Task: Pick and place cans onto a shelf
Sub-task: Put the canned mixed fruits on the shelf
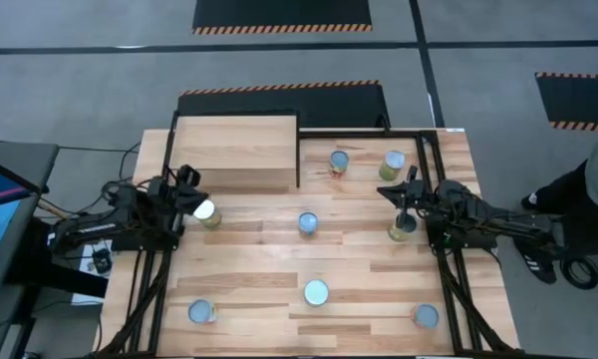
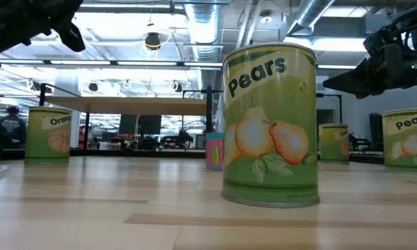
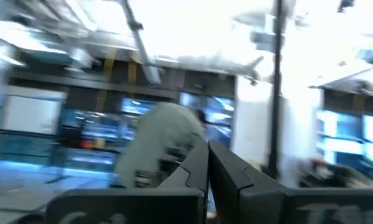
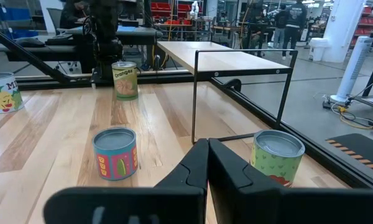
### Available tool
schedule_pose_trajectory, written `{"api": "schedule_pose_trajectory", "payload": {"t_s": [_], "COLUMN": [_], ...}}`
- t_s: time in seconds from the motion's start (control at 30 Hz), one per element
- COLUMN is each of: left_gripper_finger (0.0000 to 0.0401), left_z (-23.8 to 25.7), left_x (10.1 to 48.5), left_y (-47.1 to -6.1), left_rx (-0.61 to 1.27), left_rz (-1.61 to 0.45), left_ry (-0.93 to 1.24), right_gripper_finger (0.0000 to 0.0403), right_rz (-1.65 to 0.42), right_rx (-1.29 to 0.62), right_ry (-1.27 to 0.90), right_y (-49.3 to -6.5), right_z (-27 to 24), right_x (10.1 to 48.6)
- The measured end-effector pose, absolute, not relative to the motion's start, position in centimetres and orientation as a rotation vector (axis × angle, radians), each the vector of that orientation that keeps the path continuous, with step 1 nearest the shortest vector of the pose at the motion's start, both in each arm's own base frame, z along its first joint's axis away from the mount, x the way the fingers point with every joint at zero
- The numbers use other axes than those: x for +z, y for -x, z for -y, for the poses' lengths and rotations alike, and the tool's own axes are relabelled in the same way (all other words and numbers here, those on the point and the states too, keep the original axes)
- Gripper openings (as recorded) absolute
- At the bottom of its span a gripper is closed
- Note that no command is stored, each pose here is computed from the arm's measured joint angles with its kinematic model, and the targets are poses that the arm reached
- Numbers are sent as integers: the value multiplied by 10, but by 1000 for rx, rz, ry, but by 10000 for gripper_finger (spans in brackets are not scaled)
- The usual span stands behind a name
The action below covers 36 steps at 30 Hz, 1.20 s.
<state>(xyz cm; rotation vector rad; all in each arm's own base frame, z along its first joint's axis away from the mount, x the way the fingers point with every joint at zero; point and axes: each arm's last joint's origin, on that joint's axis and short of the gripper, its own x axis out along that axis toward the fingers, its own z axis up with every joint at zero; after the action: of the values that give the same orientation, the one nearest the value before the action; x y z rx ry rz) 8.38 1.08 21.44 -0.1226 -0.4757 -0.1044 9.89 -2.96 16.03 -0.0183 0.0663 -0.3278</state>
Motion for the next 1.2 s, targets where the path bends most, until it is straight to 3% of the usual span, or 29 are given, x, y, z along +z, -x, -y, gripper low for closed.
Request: {"api": "schedule_pose_trajectory", "payload": {"t_s": [0.4,0.8,1.2], "left_gripper_finger": [0,0,10], "left_z": [-11,20,75], "left_x": [252,298,309], "left_y": [-112,-173,-180], "left_rx": [-159,-263,-230], "left_rz": [311,-215,-779], "left_ry": [144,35,97], "right_gripper_finger": [33,33,33], "right_rz": [-66,-67,-66], "right_rx": [-328,-328,-328], "right_ry": [18,19,19], "right_y": [-99,-99,-99], "right_z": [30,30,30], "right_x": [160,160,160]}}
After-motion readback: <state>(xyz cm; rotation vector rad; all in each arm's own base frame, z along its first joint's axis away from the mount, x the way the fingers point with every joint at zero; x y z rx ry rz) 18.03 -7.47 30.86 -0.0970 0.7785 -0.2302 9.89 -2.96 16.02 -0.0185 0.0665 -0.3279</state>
